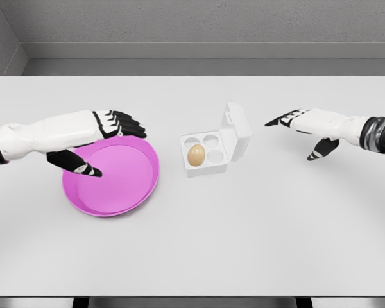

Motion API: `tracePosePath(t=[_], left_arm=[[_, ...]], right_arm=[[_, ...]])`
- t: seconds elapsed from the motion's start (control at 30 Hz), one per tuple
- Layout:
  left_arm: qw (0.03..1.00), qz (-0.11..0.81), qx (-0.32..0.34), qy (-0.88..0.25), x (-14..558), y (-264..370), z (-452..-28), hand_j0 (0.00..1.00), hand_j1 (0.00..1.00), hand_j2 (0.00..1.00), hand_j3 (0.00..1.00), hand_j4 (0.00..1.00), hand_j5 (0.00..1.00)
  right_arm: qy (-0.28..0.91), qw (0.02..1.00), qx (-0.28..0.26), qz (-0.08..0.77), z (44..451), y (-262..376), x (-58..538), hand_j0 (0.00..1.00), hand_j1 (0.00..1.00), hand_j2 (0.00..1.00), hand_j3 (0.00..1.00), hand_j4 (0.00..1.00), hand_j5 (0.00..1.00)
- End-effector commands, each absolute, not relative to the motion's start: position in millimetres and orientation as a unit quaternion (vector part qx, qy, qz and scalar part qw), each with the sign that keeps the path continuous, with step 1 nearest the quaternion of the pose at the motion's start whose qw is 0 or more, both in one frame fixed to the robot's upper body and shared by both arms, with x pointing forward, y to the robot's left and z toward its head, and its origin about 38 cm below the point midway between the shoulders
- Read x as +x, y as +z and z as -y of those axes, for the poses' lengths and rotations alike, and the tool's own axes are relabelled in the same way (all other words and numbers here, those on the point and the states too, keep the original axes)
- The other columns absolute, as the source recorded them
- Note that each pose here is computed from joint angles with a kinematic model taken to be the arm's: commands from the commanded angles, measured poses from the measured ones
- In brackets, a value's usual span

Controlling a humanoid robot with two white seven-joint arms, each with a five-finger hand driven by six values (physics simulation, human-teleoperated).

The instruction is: Pack egg into the box and close the box lid

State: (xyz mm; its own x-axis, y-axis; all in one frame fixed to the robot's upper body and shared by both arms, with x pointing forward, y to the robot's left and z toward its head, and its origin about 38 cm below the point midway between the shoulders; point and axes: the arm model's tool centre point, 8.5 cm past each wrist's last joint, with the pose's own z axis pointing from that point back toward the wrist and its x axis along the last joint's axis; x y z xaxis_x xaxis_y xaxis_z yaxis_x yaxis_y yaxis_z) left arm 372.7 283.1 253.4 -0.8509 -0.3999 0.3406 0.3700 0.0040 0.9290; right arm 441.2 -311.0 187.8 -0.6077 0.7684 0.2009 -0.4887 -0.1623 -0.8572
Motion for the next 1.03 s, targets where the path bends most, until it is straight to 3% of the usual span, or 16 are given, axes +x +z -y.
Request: tracePosePath(t=[0.0,0.6,0.77,0.93,1.0], left_arm=[[0.276,0.654,0.013,-0.704,373,255,-286,1.0,1.0,1.0,1.0,1.0,1.0],[0.286,0.651,0.018,-0.704,378,252,-291,1.0,1.0,1.0,1.0,1.0,1.0],[0.289,0.649,0.018,-0.704,379,250,-292,1.0,1.0,1.0,1.0,1.0,1.0],[0.301,0.646,0.023,-0.701,383,247,-298,1.0,1.0,1.0,1.0,1.0,1.0],[0.3,0.647,0.022,-0.701,383,247,-298,1.0,1.0,1.0,1.0,1.0,1.0]], right_arm=[[0.757,0.405,-0.129,0.496,297,186,436,1.0,1.0,1.0,1.0,1.0,1.0],[0.775,0.337,-0.114,0.522,254,209,421,1.0,1.0,1.0,1.0,1.0,1.0],[0.789,0.31,-0.078,0.525,219,197,413,1.0,1.0,1.0,1.0,1.0,1.0],[0.785,0.305,-0.102,0.53,225,217,423,1.0,1.0,1.0,1.0,1.0,1.0],[0.771,0.318,-0.135,0.535,250,236,430,1.0,1.0,1.0,1.0,1.0,1.0]])
